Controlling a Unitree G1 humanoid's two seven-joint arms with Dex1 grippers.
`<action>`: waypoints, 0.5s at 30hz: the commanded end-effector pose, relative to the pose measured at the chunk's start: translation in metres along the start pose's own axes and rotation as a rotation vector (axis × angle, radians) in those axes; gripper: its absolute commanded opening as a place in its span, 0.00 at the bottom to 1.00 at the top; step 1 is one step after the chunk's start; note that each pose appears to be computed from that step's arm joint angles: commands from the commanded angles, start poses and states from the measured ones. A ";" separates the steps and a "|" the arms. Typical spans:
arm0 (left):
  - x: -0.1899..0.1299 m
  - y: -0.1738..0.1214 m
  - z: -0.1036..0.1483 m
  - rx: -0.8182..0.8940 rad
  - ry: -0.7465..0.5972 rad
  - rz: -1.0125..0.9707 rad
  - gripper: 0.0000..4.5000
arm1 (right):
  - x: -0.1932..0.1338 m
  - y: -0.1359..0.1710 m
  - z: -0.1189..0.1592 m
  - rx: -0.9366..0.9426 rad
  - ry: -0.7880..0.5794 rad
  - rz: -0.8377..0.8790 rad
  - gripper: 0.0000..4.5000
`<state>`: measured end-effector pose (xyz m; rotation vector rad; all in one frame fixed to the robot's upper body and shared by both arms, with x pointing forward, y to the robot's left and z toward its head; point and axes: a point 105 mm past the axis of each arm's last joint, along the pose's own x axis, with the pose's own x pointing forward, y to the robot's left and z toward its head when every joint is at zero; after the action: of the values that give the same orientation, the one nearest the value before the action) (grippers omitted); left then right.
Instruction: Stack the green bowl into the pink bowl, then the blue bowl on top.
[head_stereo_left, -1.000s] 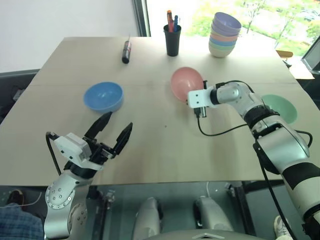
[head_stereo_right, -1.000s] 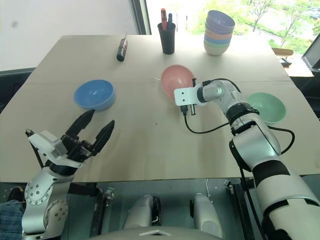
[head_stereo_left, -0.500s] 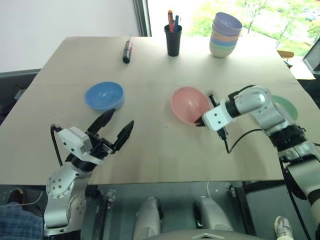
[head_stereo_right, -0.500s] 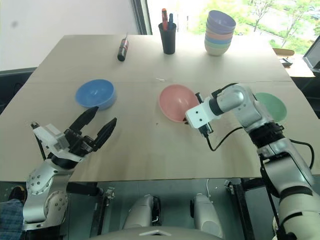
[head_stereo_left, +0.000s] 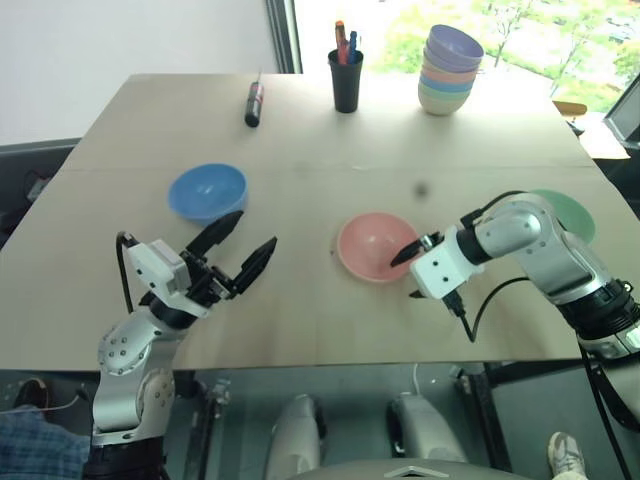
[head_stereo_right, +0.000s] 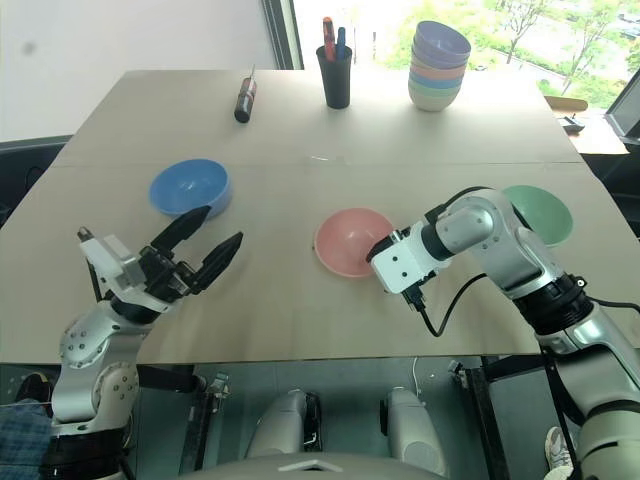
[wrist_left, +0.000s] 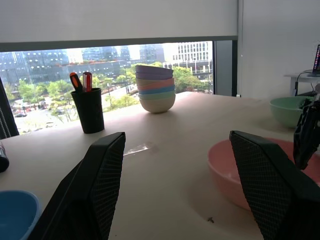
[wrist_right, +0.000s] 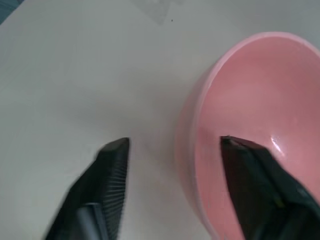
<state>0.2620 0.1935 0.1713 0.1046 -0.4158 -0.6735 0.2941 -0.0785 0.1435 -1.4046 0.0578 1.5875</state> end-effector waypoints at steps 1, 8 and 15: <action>0.005 -0.002 0.003 -0.006 -0.025 -0.020 0.79 | -0.011 -0.004 0.012 -0.005 -0.021 -0.029 0.99; 0.018 -0.005 -0.001 -0.025 -0.034 -0.077 0.79 | -0.049 -0.009 0.014 0.136 -0.060 -0.174 0.99; 0.037 -0.024 -0.001 -0.050 -0.053 -0.227 0.79 | -0.109 -0.004 -0.046 0.474 0.094 -0.572 0.99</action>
<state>0.2761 0.1604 0.1700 0.0777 -0.4123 -0.8584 0.3030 -0.1461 0.1897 -1.0415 0.1139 1.1562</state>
